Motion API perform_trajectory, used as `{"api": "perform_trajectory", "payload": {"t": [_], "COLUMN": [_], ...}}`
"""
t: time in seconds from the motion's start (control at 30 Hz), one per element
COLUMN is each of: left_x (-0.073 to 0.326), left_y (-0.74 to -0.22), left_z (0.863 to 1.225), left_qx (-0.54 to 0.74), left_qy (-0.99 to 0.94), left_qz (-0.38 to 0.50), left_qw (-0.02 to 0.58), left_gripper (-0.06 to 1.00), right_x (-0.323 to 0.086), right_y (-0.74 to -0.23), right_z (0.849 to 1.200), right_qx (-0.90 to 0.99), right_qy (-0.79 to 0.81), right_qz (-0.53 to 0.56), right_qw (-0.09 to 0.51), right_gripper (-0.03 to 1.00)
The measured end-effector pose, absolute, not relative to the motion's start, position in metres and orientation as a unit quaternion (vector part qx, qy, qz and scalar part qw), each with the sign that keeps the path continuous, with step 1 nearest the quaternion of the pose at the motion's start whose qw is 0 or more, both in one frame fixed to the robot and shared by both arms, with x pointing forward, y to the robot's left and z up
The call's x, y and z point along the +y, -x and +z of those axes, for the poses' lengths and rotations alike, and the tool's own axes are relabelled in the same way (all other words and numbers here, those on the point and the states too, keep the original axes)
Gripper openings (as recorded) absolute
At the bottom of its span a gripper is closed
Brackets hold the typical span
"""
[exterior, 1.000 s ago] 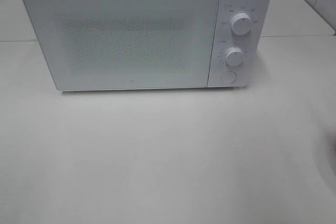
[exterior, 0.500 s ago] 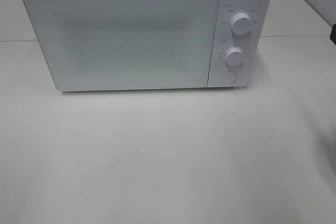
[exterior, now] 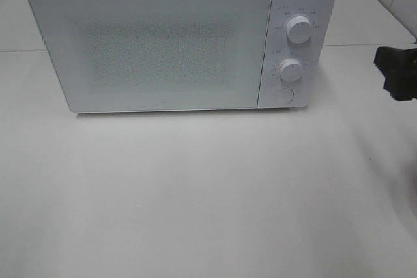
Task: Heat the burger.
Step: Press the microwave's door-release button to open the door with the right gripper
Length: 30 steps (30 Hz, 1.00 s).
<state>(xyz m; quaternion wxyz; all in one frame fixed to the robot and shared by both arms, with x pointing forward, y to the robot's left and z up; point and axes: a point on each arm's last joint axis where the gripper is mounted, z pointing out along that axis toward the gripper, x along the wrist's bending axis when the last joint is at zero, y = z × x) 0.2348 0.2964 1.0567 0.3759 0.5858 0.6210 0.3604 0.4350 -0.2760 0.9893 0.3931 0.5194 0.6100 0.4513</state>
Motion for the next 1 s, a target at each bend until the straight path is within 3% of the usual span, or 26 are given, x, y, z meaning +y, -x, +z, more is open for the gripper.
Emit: {"api": "perform_trajectory", "payload": {"t": [0.23, 0.63, 0.9, 1.0], "left_x": [0.296, 0.296, 0.296, 0.296], "left_y": [-0.235, -0.235, -0.235, -0.235], "left_z": [1.057, 1.057, 1.057, 1.057], "left_qx": [0.621, 0.621, 0.621, 0.621], "left_qy": [-0.586, -0.586, -0.586, -0.586], "left_qz": [0.36, 0.36, 0.36, 0.36], "left_qw": [0.376, 0.376, 0.376, 0.376], "left_gripper": [0.98, 0.98, 0.98, 0.98], "right_x": [-0.245, -0.22, -0.207, -0.208], "right_y": [-0.444, -0.45, -0.449, -0.45], "right_z": [0.968, 0.948, 0.934, 0.926], "right_qx": [0.651, 0.665, 0.646, 0.605], "right_qy": [-0.493, -0.47, -0.502, -0.566], "right_qz": [0.45, 0.455, 0.449, 0.453], "right_qw": [0.362, 0.361, 0.361, 0.329], "right_gripper": [0.74, 0.72, 0.7, 0.66]}}
